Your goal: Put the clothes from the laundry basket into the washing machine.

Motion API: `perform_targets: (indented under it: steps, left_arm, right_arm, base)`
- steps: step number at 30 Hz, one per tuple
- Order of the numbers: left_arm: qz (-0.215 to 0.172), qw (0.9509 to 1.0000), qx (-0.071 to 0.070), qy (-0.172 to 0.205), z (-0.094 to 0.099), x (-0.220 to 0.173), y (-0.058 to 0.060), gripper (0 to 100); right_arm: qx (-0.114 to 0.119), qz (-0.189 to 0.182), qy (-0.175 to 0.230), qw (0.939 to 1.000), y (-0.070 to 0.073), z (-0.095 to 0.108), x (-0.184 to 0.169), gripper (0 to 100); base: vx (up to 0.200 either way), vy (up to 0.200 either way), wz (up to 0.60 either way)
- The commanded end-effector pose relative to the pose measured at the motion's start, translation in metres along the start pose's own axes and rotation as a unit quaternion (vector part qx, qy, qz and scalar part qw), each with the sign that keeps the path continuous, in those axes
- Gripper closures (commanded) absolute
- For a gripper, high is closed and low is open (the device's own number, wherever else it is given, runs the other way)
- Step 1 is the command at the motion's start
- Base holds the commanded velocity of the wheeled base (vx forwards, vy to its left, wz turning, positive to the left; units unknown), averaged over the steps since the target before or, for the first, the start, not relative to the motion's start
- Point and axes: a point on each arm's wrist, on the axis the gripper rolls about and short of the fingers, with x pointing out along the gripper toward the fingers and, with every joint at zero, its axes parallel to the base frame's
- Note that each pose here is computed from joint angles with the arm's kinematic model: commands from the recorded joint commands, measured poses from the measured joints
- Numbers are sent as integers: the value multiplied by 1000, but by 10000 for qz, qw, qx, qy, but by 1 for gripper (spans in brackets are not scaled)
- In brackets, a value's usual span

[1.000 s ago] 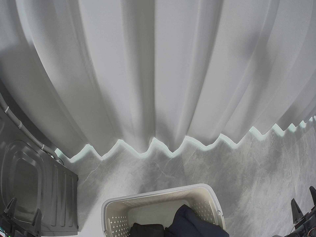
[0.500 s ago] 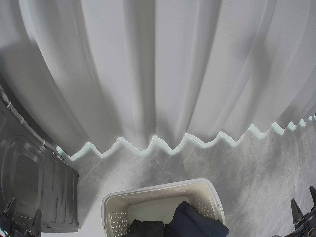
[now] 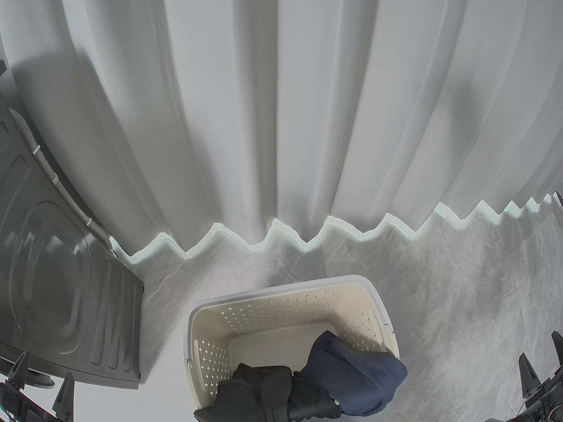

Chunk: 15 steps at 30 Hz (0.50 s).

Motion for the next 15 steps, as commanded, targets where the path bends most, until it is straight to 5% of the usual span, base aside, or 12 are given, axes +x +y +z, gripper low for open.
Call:
perform_targets:
  steps: [1, 15]
  left_arm:
    - [0, 10000, -2, 0, -4, 0, 0, 0]
    - [0, 10000, -2, 0, -4, 0, 0, 0]
  right_arm:
    - [-3, 6, 20, 10000, 0, -5, 0, 0]
    - [-3, 6, 20, 10000, 0, -5, 0, 0]
  base:
    - [-200, 0, 0]
    - [-200, 0, 0]
